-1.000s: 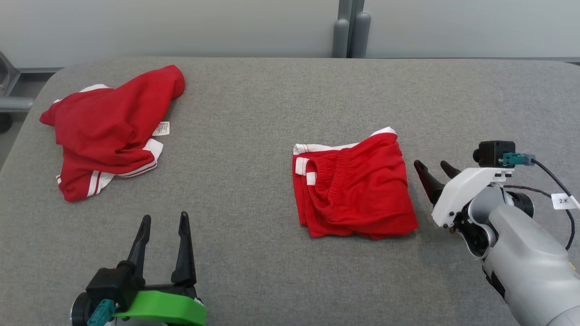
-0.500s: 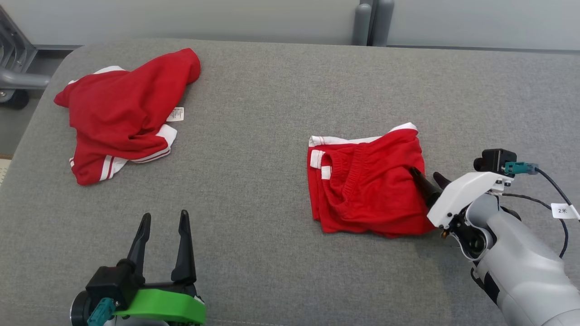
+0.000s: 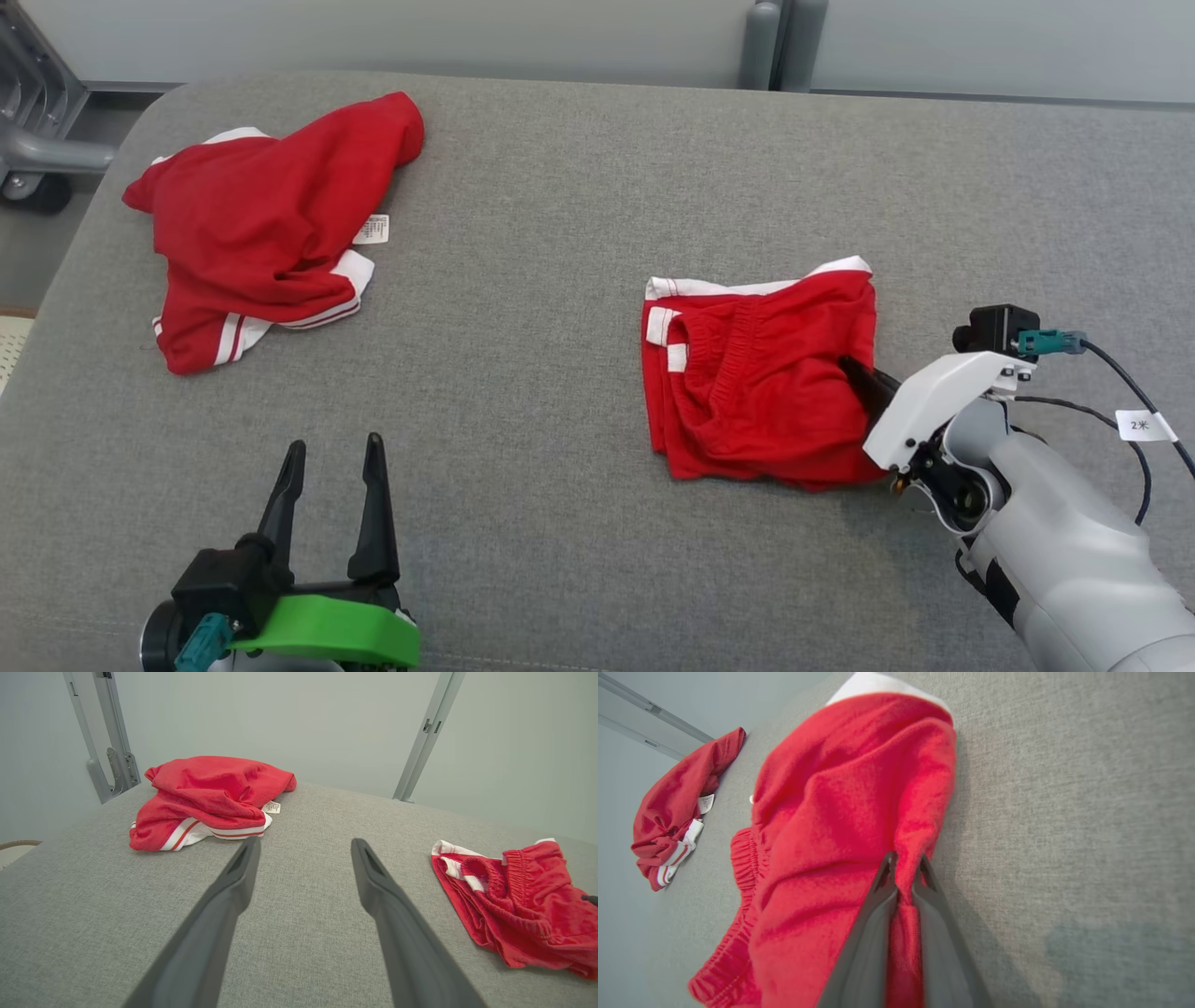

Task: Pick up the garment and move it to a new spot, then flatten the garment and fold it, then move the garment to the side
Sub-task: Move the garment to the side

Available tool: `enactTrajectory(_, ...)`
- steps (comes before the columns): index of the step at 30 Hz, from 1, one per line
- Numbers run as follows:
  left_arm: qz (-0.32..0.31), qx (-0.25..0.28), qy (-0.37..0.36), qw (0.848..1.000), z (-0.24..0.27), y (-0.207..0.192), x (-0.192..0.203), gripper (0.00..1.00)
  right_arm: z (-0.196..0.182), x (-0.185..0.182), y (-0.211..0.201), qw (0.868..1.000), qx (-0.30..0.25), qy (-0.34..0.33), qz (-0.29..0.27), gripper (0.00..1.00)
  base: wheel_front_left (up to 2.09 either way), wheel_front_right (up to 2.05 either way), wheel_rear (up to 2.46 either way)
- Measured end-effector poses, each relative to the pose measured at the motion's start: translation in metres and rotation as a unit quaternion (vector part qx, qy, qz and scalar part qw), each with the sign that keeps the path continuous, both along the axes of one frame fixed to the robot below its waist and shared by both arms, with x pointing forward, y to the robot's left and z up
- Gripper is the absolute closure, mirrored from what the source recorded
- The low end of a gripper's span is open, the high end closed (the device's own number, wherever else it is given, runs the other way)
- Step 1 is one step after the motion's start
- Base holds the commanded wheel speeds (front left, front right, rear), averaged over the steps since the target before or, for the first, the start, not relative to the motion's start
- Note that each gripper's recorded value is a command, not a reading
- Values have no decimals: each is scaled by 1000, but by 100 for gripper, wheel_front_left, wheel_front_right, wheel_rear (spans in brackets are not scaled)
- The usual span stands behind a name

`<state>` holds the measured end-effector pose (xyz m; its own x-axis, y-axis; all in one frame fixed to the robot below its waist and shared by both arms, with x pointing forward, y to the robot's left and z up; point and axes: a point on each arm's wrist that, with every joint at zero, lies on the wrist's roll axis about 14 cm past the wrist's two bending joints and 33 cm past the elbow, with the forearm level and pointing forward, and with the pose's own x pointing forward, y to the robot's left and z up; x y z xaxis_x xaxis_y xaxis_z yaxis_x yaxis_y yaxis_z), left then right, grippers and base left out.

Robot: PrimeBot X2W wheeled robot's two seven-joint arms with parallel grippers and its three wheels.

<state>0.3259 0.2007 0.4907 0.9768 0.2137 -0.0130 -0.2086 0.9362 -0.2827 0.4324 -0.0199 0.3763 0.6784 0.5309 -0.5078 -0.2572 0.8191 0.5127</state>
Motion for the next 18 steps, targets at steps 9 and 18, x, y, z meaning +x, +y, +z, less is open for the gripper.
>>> enactTrajectory(9,-4,1,-4,1000,2,-1,4,0,8,3,-13,1000,-14,-22,0,100,0,0,0)
enactTrajectory(18,-25,2,-13,1000,7,-13,12,0,21,27,-71,995,-71,-62,-31,100,0,0,0)
